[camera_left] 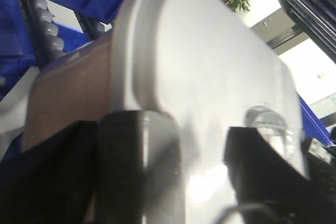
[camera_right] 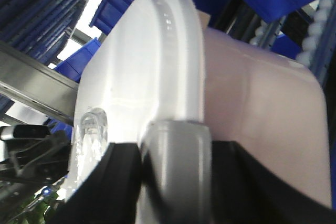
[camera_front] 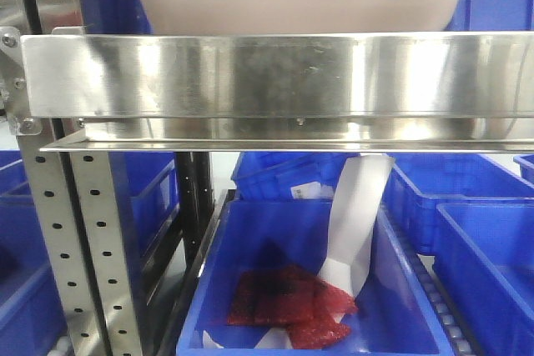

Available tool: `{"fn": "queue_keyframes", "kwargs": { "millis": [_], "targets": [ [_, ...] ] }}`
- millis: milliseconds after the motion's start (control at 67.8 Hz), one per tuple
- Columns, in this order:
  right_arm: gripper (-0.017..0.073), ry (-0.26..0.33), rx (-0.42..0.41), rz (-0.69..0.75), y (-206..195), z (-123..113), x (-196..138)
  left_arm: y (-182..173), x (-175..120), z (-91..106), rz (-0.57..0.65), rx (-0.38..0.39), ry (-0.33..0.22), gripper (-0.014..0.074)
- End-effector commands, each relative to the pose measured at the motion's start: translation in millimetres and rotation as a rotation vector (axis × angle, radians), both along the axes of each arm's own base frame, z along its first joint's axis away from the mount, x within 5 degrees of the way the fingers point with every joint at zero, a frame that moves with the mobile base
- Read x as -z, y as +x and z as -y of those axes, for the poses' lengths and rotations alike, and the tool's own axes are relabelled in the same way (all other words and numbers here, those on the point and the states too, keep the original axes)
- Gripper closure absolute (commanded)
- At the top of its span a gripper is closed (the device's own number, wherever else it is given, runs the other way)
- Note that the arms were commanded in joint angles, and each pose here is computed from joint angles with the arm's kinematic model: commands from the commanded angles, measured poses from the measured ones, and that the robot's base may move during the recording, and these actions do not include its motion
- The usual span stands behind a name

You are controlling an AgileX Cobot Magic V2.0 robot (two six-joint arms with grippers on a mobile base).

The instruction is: Grab white bin and place on right shelf

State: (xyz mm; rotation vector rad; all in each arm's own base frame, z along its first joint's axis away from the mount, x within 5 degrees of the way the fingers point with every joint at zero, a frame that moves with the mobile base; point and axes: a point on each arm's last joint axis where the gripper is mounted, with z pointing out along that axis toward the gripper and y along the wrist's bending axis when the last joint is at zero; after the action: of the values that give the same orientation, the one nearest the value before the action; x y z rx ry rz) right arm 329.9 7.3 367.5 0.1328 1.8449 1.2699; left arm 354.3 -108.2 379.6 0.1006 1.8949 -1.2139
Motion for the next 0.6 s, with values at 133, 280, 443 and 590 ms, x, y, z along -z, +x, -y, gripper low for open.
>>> {"fn": "queue_keyframes", "kwargs": {
  "millis": [133, 280, 443, 590],
  "targets": [
    [-0.0035, 0.072, -0.009, 0.095, -4, -6, -27, -18, -34, 8.7, 0.08, 0.057, -0.081, 0.0144],
    [-0.0035, -0.01, 0.072, 0.08, 1, 0, -21, -16, -34, 7.3, 0.083, 0.03, -0.076, 0.0144],
    [-0.0034, -0.097, 0.127, 0.064, 4, 5, -14, -14, -33, 5.3, 0.088, -0.001, -0.054, 0.0144],
    [-0.0034, -0.105, 0.198, 0.061, 6, 18, -14, -13, -30, 3.7, 0.098, -0.02, -0.002, 0.0144]
  ]
}}
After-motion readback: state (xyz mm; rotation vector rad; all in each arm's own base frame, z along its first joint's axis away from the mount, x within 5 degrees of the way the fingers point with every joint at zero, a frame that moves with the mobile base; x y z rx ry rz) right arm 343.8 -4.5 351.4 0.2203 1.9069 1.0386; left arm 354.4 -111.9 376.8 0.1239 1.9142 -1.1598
